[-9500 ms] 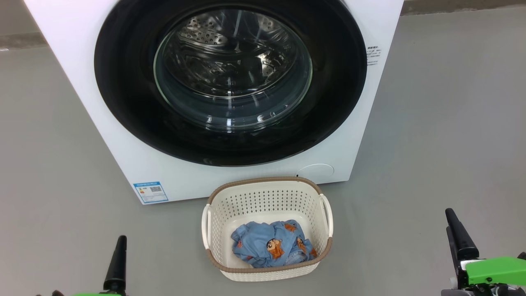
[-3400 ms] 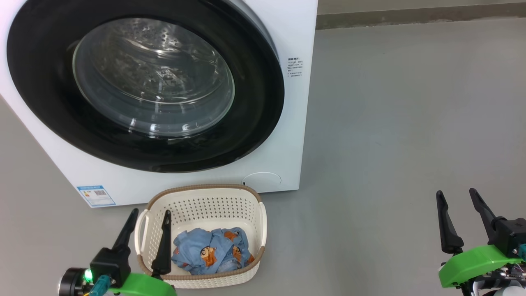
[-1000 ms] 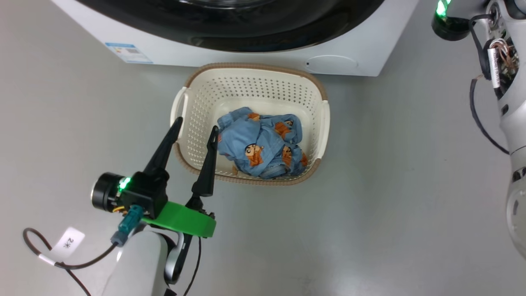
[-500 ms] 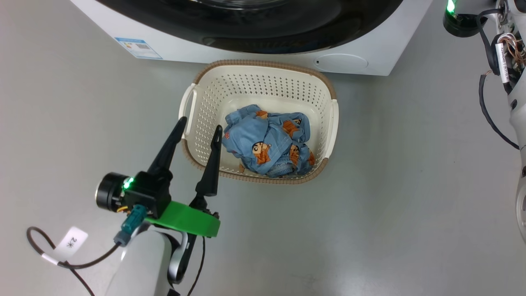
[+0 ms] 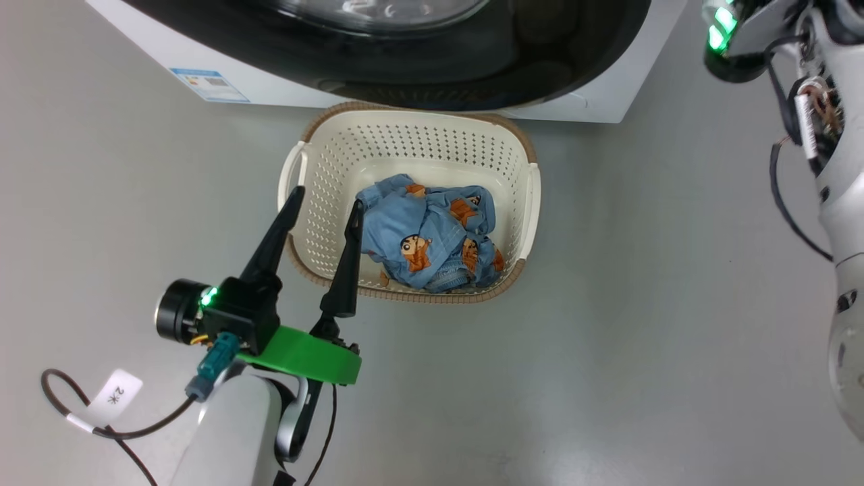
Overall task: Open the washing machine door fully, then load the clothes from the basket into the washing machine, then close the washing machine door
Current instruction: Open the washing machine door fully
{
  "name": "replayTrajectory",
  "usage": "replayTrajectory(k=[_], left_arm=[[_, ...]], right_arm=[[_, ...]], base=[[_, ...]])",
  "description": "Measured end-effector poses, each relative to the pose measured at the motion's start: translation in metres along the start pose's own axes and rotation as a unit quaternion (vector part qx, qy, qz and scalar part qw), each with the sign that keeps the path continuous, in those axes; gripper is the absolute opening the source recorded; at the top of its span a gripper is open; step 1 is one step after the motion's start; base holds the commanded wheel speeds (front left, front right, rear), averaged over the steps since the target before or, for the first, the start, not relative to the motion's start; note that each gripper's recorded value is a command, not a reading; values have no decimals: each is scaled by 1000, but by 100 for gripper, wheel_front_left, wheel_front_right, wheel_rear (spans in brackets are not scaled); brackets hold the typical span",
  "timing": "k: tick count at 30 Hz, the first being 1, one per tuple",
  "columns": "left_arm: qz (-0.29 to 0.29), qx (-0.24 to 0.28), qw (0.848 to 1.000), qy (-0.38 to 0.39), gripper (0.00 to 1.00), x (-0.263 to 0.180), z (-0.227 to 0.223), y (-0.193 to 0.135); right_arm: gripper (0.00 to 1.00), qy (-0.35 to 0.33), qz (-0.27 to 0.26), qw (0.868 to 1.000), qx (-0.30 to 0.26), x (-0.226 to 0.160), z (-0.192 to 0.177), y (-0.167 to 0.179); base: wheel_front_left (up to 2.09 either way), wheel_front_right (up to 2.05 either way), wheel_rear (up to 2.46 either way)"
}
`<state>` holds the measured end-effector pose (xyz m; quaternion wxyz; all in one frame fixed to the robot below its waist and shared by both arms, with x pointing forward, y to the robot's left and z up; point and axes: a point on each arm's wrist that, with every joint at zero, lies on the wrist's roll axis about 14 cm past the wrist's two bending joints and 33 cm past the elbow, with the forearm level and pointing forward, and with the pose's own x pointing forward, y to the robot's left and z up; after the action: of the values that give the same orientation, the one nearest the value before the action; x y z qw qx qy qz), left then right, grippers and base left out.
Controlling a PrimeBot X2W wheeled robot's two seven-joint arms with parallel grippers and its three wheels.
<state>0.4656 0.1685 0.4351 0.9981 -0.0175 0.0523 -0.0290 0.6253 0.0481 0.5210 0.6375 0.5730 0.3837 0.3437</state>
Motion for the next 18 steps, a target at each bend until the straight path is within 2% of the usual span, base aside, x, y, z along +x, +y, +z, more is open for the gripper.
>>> replayTrajectory(k=[11,18], left_arm=[[-3,-3,1000,-7,100,3,5,-4],[-4,-3,1000,-14,100,2,10,-5]], right_arm=[[0,80,26,996,1,-16,-42,-8],[0,141,53,989,-2,-22,-85,-7]], base=[[0,0,0],[0,0,0]])
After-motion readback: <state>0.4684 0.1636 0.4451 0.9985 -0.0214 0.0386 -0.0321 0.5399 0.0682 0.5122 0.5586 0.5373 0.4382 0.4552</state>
